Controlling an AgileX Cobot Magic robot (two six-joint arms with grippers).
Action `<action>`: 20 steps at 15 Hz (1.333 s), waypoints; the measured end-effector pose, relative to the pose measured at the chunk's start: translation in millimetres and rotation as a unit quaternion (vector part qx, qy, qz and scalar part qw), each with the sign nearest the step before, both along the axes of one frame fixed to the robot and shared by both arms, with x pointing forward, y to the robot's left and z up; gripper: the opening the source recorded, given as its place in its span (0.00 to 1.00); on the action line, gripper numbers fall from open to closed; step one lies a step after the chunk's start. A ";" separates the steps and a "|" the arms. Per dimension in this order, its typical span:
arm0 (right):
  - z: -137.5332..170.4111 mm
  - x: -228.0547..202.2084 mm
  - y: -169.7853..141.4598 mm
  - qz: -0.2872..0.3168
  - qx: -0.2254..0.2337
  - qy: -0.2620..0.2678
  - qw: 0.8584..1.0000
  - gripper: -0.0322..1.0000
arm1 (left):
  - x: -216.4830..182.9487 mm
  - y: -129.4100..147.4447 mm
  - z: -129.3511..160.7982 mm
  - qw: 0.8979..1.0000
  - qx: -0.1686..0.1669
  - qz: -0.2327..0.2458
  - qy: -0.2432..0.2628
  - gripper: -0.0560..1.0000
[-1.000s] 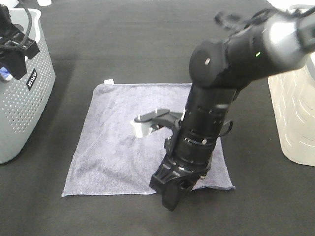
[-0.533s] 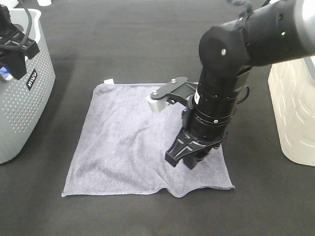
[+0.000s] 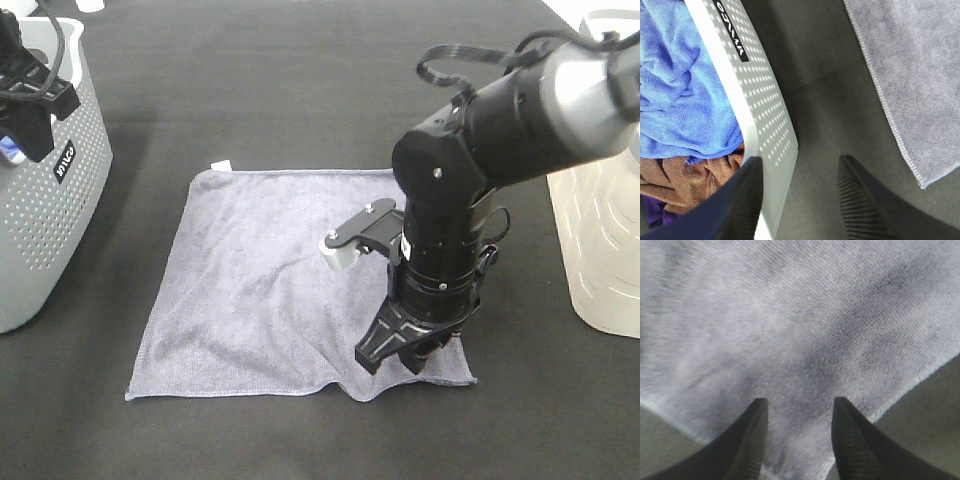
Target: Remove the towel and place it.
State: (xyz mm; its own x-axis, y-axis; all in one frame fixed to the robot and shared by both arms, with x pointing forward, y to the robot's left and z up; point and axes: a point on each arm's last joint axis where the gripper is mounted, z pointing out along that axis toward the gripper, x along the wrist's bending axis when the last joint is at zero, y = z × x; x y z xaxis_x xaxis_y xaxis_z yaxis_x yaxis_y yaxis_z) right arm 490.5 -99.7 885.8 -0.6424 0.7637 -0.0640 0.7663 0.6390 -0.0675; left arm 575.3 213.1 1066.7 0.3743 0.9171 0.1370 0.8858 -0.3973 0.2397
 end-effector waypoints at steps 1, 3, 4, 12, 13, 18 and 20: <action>-4.8 0.3 -0.7 0.003 -0.008 0.003 1.000 0.40 | 0.0 0.0 0.0 1.000 0.000 0.000 0.000 0.47; -10.2 0.1 -1.7 0.003 -0.018 0.010 1.000 0.40 | 0.0 -0.1 0.0 1.000 0.000 0.000 0.000 0.47; -9.9 -1.3 -3.1 0.002 -0.025 0.017 1.000 0.40 | 0.0 -0.1 0.0 1.000 0.000 0.000 0.000 0.47; -3.2 -15.8 -14.3 -0.008 -0.087 0.095 0.992 0.40 | 0.0 -0.2 0.0 1.000 -0.001 0.000 0.000 0.47; 3.6 -17.7 -14.2 -0.010 -0.081 0.097 0.992 0.40 | 0.0 -0.2 0.0 1.000 -0.001 0.000 0.000 0.47; 79.7 -27.9 -15.8 -0.041 0.018 0.021 0.999 0.40 | -0.3 -0.8 -0.1 1.000 -0.005 0.001 0.002 0.47; 101.8 -32.0 -20.4 -0.076 0.040 -0.013 0.996 0.50 | -0.7 -2.0 -0.3 1.000 -0.016 0.014 0.004 0.50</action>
State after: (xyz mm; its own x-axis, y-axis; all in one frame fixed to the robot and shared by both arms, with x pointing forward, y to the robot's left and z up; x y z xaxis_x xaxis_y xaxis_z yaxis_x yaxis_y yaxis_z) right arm 458.5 -120.0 987.6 -0.5184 0.8550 -0.0151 0.8551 0.5185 0.0002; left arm 574.6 211.0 1066.4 0.3489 0.9312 0.1055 0.8985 -0.3644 0.2447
